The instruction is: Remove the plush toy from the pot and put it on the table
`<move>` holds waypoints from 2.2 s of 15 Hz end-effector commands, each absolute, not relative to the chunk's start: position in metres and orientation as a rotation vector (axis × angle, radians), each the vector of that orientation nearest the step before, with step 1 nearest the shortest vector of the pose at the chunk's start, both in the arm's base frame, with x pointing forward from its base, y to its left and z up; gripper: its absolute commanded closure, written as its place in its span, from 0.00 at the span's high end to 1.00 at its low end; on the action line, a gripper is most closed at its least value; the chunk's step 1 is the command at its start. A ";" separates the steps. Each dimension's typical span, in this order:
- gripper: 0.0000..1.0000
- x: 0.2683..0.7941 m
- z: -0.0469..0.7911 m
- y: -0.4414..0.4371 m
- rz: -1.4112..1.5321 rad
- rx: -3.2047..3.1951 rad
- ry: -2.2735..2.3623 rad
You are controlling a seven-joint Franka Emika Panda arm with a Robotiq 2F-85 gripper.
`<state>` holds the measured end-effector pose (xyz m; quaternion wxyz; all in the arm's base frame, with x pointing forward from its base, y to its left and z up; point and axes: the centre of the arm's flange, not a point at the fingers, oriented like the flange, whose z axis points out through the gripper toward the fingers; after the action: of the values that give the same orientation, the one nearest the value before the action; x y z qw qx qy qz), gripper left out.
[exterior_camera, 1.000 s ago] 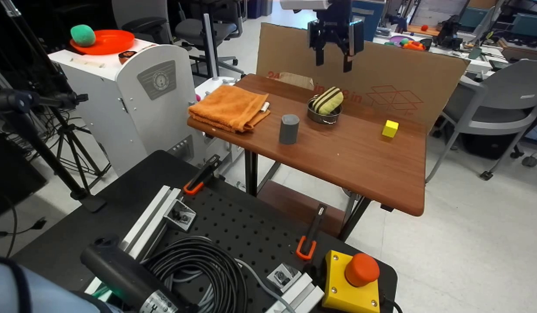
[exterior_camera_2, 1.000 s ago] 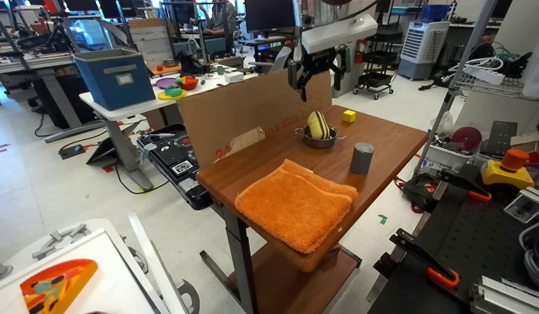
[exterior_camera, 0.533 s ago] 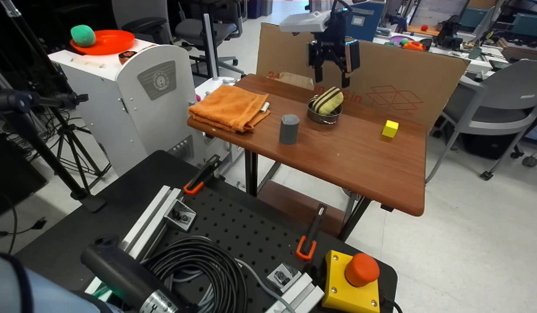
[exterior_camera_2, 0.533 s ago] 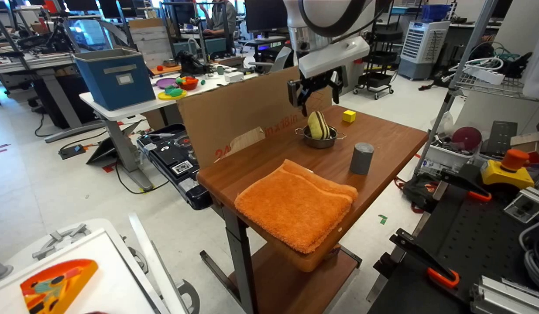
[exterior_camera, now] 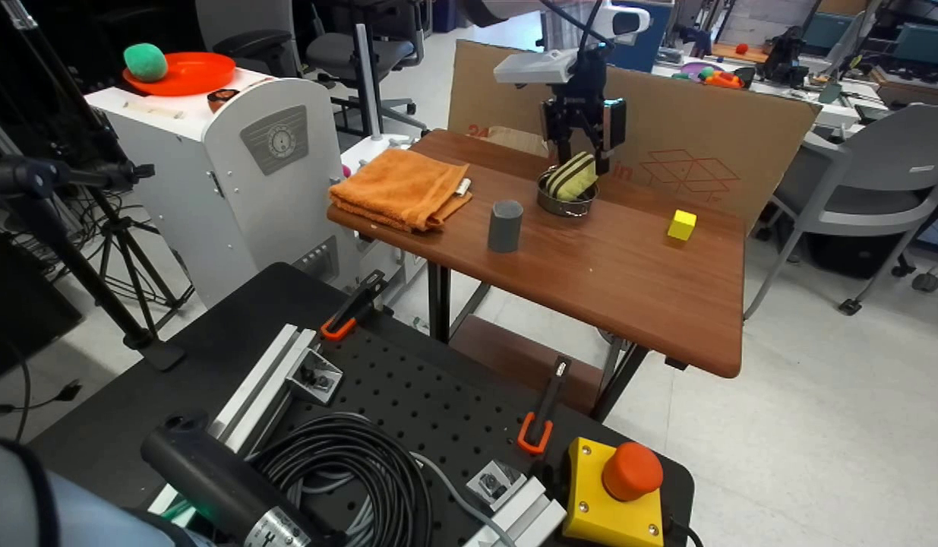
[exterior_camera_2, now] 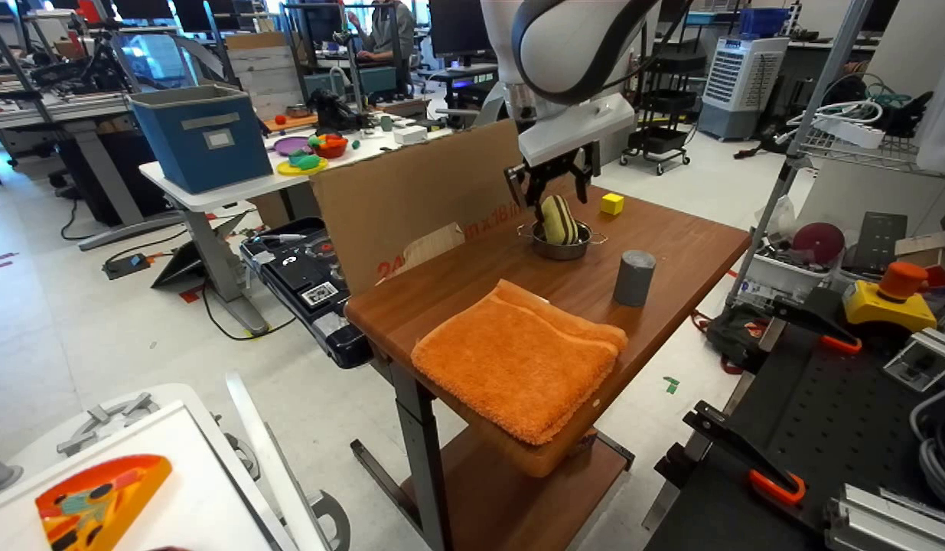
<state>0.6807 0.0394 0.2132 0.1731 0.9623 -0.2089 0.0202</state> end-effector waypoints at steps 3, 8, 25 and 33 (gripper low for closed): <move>0.34 0.691 0.203 0.042 0.057 2.695 -0.592; 0.02 0.672 0.227 0.044 0.018 2.736 -0.553; 0.04 0.633 0.258 -0.066 -0.478 2.745 -0.438; 0.03 0.652 0.194 -0.069 -0.534 2.706 -0.421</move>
<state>0.6337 -0.0652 0.2071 0.1652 0.9570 -0.1525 -0.1832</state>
